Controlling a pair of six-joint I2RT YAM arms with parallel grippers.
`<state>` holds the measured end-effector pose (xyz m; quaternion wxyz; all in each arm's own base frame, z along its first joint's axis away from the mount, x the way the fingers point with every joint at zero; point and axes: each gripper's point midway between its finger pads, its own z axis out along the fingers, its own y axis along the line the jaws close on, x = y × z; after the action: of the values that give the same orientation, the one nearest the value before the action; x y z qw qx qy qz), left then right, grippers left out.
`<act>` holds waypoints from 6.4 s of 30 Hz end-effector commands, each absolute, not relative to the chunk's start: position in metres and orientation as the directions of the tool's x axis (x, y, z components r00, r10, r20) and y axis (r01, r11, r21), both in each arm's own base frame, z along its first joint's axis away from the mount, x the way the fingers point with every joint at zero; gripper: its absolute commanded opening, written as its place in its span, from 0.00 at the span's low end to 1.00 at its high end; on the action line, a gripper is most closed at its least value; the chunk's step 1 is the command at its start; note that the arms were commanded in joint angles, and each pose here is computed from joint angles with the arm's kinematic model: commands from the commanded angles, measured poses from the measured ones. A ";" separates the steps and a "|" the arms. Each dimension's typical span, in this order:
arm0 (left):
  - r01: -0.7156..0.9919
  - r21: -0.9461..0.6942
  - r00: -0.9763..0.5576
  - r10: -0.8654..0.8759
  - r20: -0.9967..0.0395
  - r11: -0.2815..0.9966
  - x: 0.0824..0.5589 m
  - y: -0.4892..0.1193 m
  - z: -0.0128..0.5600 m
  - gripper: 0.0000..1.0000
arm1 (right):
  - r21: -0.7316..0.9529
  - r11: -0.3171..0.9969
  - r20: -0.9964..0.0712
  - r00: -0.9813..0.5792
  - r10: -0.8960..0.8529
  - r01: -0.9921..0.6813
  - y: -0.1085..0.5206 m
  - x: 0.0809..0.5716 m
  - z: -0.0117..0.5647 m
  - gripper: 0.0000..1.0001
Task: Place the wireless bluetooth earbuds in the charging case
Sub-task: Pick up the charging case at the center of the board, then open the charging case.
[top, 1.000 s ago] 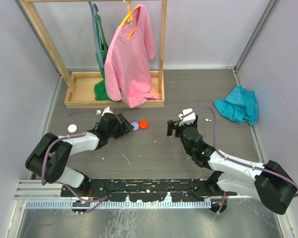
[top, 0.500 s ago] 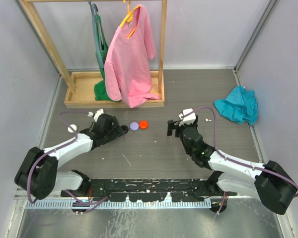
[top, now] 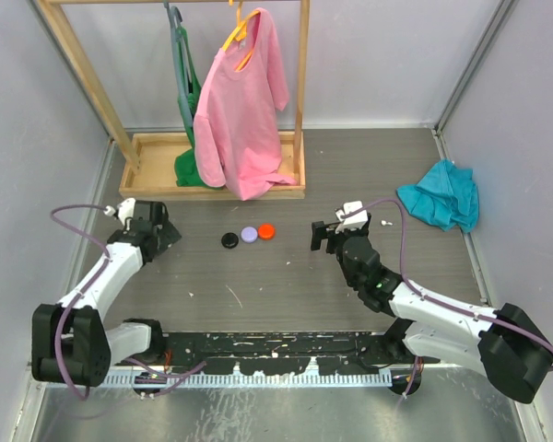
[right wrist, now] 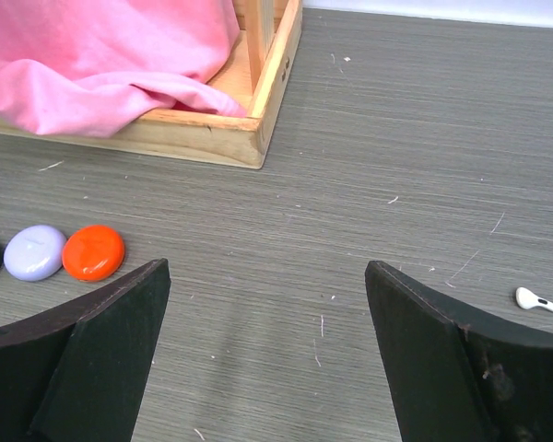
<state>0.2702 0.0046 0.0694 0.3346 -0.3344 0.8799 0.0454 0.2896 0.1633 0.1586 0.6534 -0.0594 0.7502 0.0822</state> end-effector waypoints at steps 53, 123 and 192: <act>-0.928 -0.038 -0.329 -0.863 -0.383 0.371 0.298 0.088 0.012 0.37 | 0.089 0.979 -0.992 -0.102 0.071 -0.186 0.164 0.293 0.176 0.93; 0.826 0.334 0.306 0.137 -0.942 0.454 0.214 -0.293 0.177 0.35 | 0.460 0.483 -0.786 -0.595 -0.168 -0.745 0.312 0.229 0.209 0.79; 0.980 0.006 0.037 -0.151 -0.988 0.199 0.169 -0.279 0.240 0.65 | -0.045 -0.091 -0.976 0.063 -0.209 -0.995 0.305 0.170 0.261 0.11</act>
<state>0.1808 -0.2729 0.2035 0.5781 0.3971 0.5552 -0.4471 0.1813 0.2985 0.2403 0.4077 -0.5480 0.5838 0.4390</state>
